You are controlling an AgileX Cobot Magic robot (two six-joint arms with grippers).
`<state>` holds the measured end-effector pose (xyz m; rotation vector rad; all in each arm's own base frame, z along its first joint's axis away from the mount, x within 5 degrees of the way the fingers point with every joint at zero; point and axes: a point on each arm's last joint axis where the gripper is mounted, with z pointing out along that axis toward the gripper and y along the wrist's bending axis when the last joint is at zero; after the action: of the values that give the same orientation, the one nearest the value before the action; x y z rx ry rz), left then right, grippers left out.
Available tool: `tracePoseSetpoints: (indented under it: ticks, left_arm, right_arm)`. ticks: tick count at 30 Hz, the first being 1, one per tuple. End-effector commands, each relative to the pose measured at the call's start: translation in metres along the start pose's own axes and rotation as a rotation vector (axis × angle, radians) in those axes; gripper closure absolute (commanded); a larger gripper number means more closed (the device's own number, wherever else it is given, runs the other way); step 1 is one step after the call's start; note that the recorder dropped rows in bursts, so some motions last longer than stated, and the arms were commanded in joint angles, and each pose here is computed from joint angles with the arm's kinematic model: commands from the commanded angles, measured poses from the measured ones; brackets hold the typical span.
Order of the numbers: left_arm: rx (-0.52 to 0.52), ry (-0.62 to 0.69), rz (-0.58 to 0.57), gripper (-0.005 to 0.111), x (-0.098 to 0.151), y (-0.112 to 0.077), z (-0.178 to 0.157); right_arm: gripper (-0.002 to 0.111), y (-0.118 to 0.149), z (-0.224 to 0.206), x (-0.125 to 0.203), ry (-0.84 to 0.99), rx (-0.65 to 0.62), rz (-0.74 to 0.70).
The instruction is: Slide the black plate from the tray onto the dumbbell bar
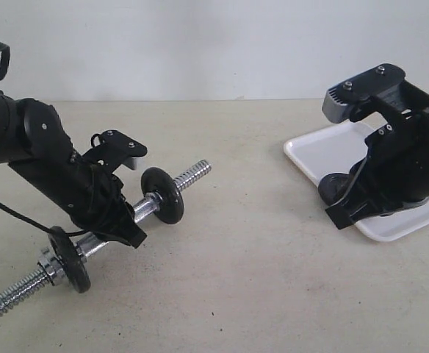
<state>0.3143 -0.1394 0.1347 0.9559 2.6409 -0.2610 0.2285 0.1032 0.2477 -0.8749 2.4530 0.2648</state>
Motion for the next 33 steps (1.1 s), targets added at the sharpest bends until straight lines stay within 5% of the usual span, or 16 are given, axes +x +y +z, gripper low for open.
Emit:
tracePoseSetpoints:
  ticks: [1,21,33]
  left_arm:
    - [-0.036,-0.141,-0.026,0.102,-0.017,-0.001,-0.03]
    - [0.02,-0.12,-0.076,0.102,-0.015,-0.006,-0.031]
    - [0.066,-0.189,-0.083,0.102,-0.017,-0.014,-0.046]
  right_arm:
    - [0.109,0.0,0.0,0.001,-0.005,0.007,-0.012]
    - [0.109,-0.005,0.0,0.0,-0.012,0.057,-0.058]
    - [0.109,-0.027,0.018,-0.008,-0.015,0.234,0.01]
